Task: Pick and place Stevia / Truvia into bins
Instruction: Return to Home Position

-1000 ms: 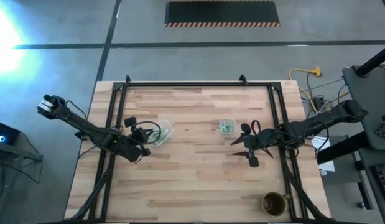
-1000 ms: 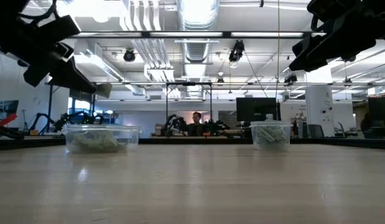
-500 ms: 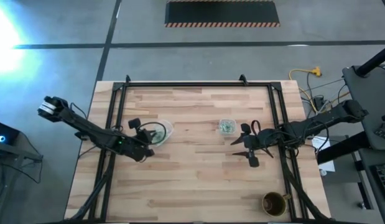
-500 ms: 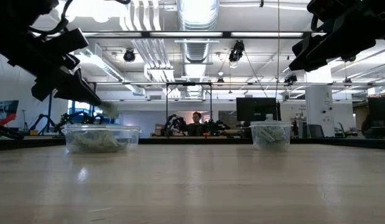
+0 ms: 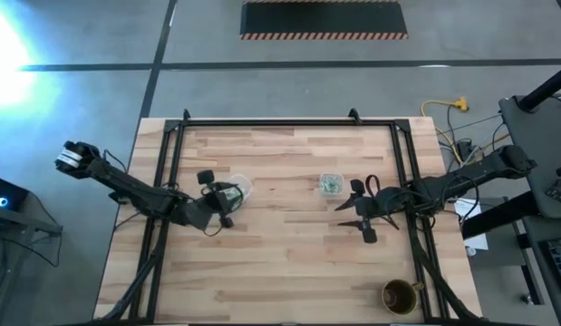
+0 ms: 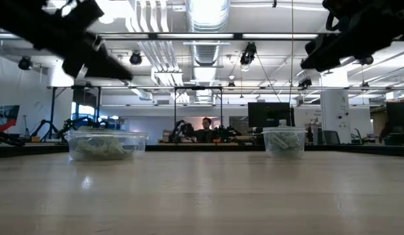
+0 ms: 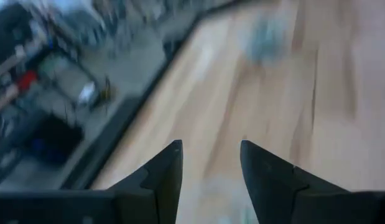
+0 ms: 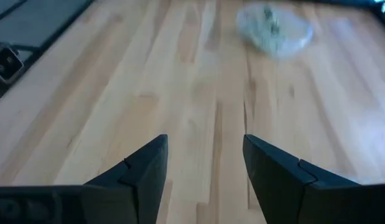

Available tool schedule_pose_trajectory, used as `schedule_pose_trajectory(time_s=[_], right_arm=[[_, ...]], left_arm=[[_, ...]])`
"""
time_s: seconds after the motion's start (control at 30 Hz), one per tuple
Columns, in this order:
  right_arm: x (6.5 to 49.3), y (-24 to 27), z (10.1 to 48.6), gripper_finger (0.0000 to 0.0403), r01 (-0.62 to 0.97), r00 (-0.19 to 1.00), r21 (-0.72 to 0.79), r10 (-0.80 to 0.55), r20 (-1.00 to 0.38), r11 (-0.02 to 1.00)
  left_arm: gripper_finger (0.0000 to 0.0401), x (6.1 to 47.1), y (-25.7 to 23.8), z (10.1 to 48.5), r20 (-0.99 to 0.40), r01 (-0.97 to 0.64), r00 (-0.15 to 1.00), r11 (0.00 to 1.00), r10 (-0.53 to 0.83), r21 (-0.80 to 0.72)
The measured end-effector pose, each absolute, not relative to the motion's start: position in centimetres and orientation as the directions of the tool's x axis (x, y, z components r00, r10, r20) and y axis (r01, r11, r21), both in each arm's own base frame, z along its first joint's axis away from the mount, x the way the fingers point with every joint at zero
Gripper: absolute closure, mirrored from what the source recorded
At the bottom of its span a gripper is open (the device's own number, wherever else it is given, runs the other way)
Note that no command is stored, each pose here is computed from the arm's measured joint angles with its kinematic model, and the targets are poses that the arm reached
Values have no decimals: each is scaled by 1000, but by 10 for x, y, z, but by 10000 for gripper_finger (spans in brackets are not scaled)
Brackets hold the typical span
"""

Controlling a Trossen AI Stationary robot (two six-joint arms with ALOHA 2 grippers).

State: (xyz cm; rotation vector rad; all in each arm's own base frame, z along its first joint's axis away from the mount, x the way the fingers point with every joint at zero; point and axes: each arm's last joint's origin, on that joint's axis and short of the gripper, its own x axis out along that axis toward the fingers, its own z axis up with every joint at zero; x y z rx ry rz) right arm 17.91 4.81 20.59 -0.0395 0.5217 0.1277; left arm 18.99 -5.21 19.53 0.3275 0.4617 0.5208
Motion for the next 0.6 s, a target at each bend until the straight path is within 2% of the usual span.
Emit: schedule_pose_trajectory(time_s=[0.17, 0.37, 0.6], right_arm=[[183, 49, 215, 204, -167, 903, -63, 127, -411, 984], [179, 48, 220, 204, -208, 915, -172, 129, -381, 963], [169, 45, 247, 204, -207, 956, -265, 137, -260, 942]], left_arm=[[255, 200, -57, 219, -176, -411, 840, 814, 513, 409], [255, 204, -54, 228, -115, -393, 866, 805, 487, 445], [255, 204, -23, 242, -71, -206, 965, 896, 253, 393]])
